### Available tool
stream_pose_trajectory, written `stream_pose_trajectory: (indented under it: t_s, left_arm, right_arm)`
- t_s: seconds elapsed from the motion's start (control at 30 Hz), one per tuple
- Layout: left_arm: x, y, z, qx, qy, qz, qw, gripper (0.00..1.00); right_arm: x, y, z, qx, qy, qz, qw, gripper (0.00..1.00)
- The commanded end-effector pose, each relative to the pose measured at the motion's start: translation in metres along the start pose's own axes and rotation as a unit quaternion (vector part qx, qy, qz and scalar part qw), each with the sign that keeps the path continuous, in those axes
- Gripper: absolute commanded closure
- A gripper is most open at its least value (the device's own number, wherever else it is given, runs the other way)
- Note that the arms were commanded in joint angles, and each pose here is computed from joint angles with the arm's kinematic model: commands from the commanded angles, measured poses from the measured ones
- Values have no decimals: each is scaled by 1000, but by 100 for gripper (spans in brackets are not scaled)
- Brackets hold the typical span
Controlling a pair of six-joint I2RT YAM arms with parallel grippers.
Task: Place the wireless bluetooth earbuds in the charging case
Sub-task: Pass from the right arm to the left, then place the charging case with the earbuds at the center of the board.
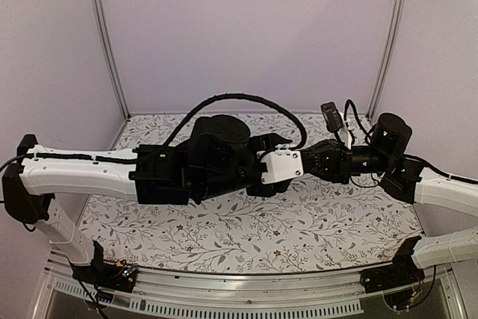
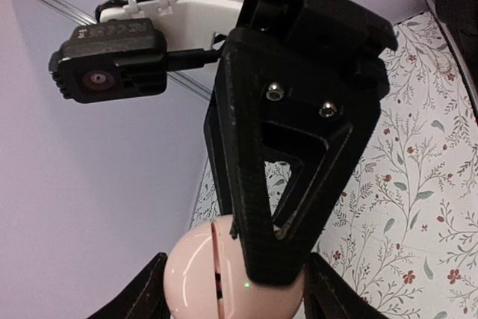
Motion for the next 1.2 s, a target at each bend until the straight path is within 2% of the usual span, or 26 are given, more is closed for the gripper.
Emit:
stream_pose_trajectory:
  t_s: [0.0,0.17,0.37,0.53,0.63,0.67,0.7,0.9,0.97,1.07,1.17]
  left_arm:
    - [-9,-1,9,-6,7,-13,1000,45]
    - [-12,1,11,-7,9,-17,1000,55]
    - [-9,0,10,-6,13,-15,1000,59]
    - [-5,-1,13,-3,32,-14,999,61]
    - [2,-1,16,3,50,-17,999,61]
    - [4,0,18,4,60,-19,998,61]
    - [8,0,20,6,70,-20,997,61]
    - [42,-8,41,3,158,-19,987,62]
    - [72,-15,56,-6,205,-1,979,61]
    - [120,-26,79,-25,280,26,959,61]
    - [172,-38,99,-36,362,54,930,61]
  right_arm:
    - [-10,-1,1,-1,9,-11,1000,96]
    - [-10,-1,1,1,9,-11,1000,94]
    - [-10,-1,0,6,9,-13,1000,79]
    - [-13,0,-2,17,8,-19,1000,46]
    - [-18,3,-4,34,12,-28,999,21]
    - [-20,4,-6,45,15,-31,998,8]
    - [-23,7,-8,56,19,-36,998,2]
    - [-41,34,-35,168,33,-63,983,1]
    - [-46,48,-42,195,33,-74,977,1]
    - [-49,60,-47,213,29,-84,973,1]
    - [-48,63,-46,215,29,-85,973,1]
Point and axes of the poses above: each gripper's point midway between its finger pads, its own y axis back along the fingers, its own z axis along the line the jaws close on, x = y × z, the point moved 3 cm from there along y, back along the fingers, and after that the axes turned 10 degrees about y, right-handed, at the moved point
